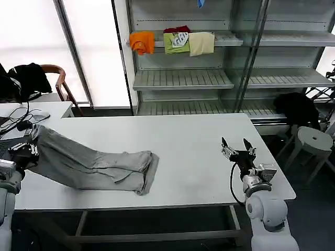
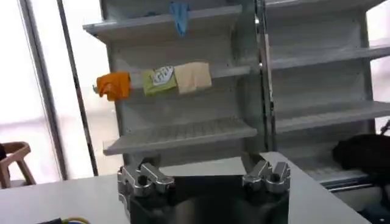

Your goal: Fold and organize the clothes.

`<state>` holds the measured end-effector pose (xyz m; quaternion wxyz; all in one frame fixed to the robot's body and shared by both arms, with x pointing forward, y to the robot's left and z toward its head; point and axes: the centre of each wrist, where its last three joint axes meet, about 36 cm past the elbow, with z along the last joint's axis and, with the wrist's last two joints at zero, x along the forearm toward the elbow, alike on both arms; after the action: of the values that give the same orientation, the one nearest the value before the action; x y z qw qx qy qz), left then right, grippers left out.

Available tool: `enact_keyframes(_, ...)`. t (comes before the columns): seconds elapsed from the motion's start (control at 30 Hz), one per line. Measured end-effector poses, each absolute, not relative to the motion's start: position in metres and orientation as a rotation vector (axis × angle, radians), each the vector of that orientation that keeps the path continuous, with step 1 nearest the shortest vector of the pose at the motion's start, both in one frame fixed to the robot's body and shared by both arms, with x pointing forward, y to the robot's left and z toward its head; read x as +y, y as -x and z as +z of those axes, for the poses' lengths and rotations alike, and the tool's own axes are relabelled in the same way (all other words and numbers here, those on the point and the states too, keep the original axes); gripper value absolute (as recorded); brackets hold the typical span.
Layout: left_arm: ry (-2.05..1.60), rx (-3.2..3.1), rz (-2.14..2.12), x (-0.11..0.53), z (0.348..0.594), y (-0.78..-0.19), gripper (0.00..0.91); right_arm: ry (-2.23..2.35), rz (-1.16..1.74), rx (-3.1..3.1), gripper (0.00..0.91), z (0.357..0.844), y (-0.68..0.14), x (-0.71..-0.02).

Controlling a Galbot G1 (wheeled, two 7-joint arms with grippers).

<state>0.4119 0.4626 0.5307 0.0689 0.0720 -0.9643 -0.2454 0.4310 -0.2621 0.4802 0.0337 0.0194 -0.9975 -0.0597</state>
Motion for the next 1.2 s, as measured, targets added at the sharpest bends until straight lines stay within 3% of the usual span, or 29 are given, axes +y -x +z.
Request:
enact_keyframes(0.23,-0.035,-2.952,-0.606,0.396,0.529,-0.415,0.010,-0.056,-0.187,-3.053,0.907,0.475,-0.430,-0.261)
enact_keyframes(0.57,0.221,-2.928,-0.467,0.289,0.501,-0.429,0.010,-0.042,-0.187,-3.038,0.907,0.470,-0.425,-0.264)
enact_keyframes(0.9,0.382,-2.853,-0.416,0.226,0.473,-0.429,0.020,-0.038,-0.193,-3.028,0.907,0.466,-0.427,-0.263)
enact_keyframes(0.93,0.392,-2.847,-0.413,0.222,0.471,-0.430,0.393,-0.038,-0.194,-3.027,0.907,0.465,-0.427,-0.263)
enact_keyframes(0.97,0.399,-2.842,-0.413,0.218,0.469,-0.430,0.907,-0.039,-0.194,-3.026,0.907,0.464,-0.427,-0.262)
enact_keyframes(1.2,0.424,-2.804,-0.396,0.198,0.454,-0.434,0.907,-0.045,-0.193,-3.014,0.907,0.460,-0.429,-0.263)
